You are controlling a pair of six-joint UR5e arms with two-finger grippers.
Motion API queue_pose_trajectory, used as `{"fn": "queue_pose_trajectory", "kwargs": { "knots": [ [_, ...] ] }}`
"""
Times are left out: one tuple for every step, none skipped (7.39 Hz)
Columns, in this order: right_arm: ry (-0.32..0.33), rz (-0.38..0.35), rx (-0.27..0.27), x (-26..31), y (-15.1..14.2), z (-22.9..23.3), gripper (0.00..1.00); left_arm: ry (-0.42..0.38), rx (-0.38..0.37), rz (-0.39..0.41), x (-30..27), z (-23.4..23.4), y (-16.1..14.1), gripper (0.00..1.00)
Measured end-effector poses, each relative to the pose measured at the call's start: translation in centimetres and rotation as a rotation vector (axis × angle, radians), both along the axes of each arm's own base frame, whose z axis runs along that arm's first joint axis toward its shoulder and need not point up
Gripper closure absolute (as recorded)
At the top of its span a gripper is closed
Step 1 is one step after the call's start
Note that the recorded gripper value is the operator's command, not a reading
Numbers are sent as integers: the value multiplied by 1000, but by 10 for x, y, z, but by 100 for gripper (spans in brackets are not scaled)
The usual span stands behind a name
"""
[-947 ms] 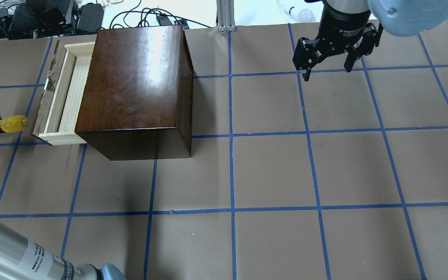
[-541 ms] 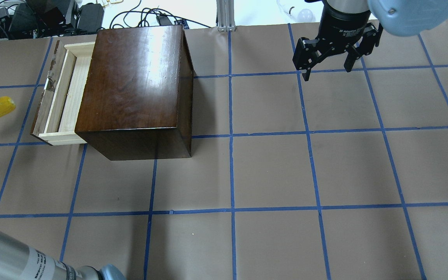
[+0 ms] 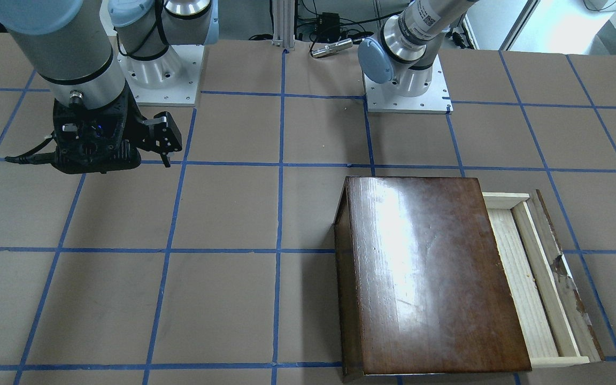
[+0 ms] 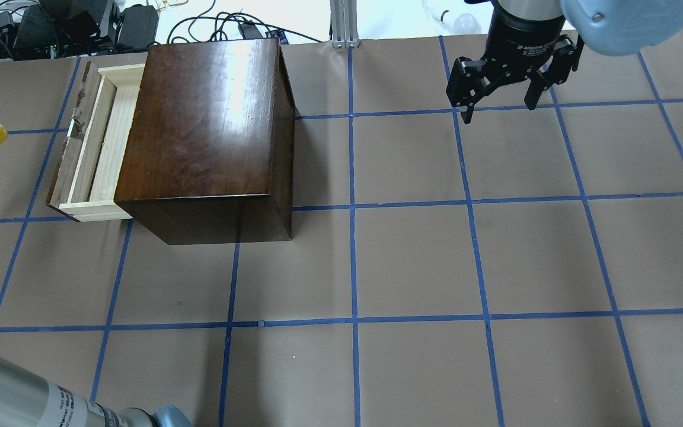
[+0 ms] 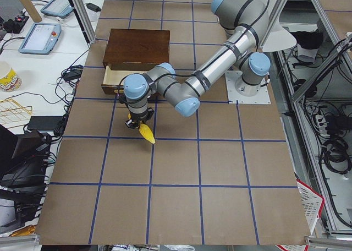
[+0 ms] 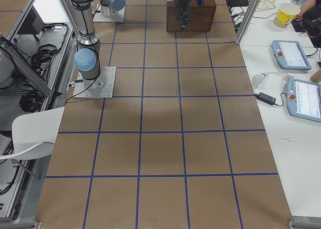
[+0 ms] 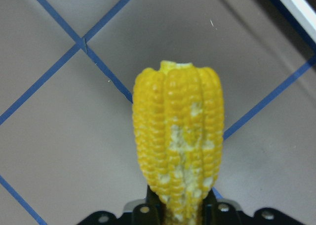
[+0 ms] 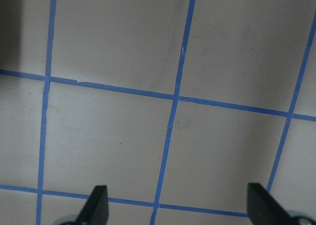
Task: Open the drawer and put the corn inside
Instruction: 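Lift the corn cob and carry it over the open drawer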
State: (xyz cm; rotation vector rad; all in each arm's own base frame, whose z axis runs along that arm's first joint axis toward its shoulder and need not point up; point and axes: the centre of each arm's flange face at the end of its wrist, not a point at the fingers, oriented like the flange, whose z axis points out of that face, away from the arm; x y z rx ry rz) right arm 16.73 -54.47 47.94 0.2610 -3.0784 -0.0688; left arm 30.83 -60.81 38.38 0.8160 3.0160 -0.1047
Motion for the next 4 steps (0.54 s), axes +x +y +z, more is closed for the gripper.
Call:
{"fn": "queue_pose_trajectory", "kwargs": {
  "knots": [
    [0,0,0,0,0,0,0,7,-4,109,-23,12,-6,100],
    [0,0,0,0,0,0,0,16,-8,212,-49,23,-12,100],
    [0,0,0,0,0,0,0,22,-17,304,-81,33,-19,100],
    [0,0,0,0,0,0,0,28,-23,373,-115,41,-26,100]
  ]
}}
